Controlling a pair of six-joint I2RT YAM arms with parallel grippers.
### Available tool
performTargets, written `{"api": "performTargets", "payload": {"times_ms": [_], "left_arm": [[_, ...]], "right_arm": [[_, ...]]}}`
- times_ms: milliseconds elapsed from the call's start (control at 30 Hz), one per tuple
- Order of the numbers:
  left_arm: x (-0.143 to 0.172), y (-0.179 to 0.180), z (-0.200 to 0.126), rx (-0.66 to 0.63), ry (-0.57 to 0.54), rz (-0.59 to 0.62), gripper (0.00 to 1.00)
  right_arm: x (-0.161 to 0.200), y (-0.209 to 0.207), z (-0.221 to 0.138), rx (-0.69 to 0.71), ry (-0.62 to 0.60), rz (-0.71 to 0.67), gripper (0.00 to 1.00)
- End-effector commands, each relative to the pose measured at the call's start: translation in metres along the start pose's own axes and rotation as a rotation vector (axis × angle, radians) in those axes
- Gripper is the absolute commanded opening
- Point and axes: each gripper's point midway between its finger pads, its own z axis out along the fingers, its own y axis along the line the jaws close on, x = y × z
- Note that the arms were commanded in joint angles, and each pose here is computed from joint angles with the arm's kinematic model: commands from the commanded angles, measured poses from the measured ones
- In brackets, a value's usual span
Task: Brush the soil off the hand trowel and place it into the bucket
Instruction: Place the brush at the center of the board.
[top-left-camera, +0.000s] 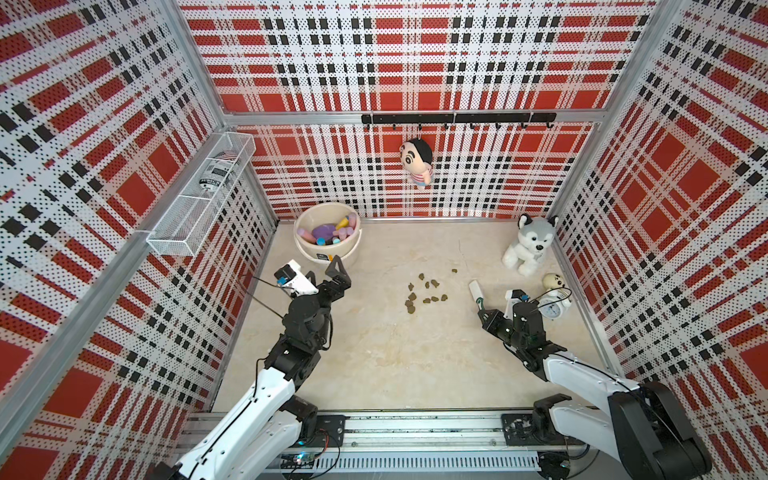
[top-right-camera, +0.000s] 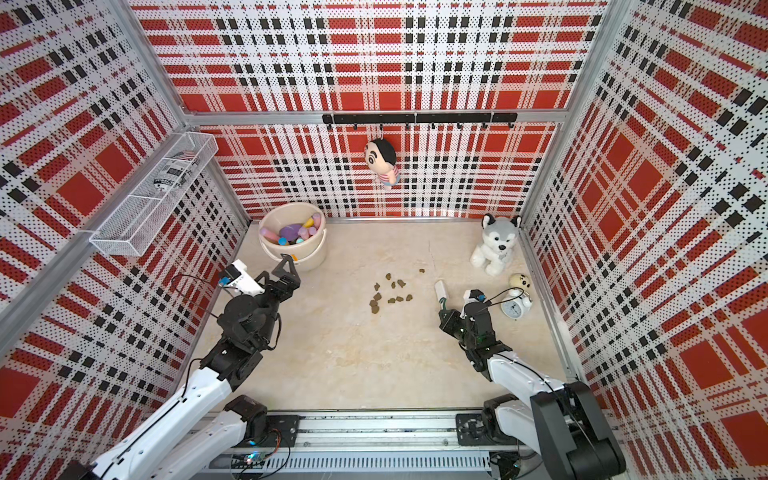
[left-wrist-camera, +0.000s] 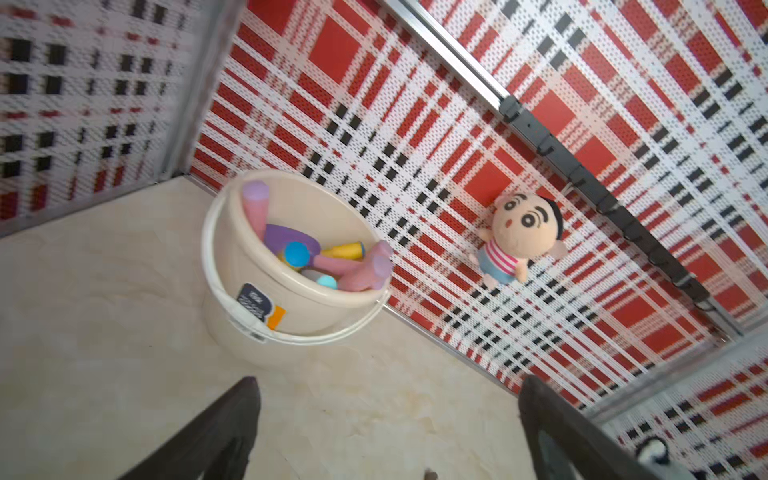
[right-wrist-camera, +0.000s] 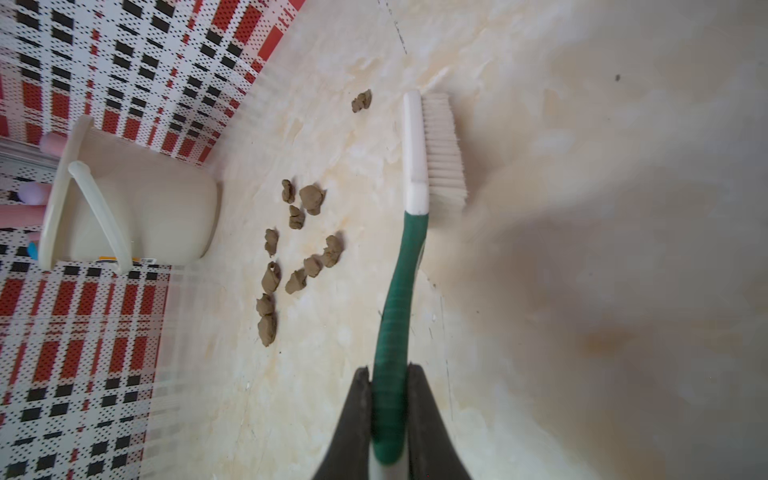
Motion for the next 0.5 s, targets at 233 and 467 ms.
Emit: {"api": "performTargets", "payload": {"times_ms": [233, 467], "left_arm": [[-0.024, 0.073, -0.011, -0.075, -0.182, -0.098, 0.98], [-0.031, 0.079, -0.009, -0.081, -0.22, 0.052, 0.98]], "right_arm": [[-0.04, 0.009, -0.023, 0.012, -0.196, -0.014, 0.54], [-0.103, 0.019, -0.063, 0.214, -0.398, -0.271, 0.59]]}}
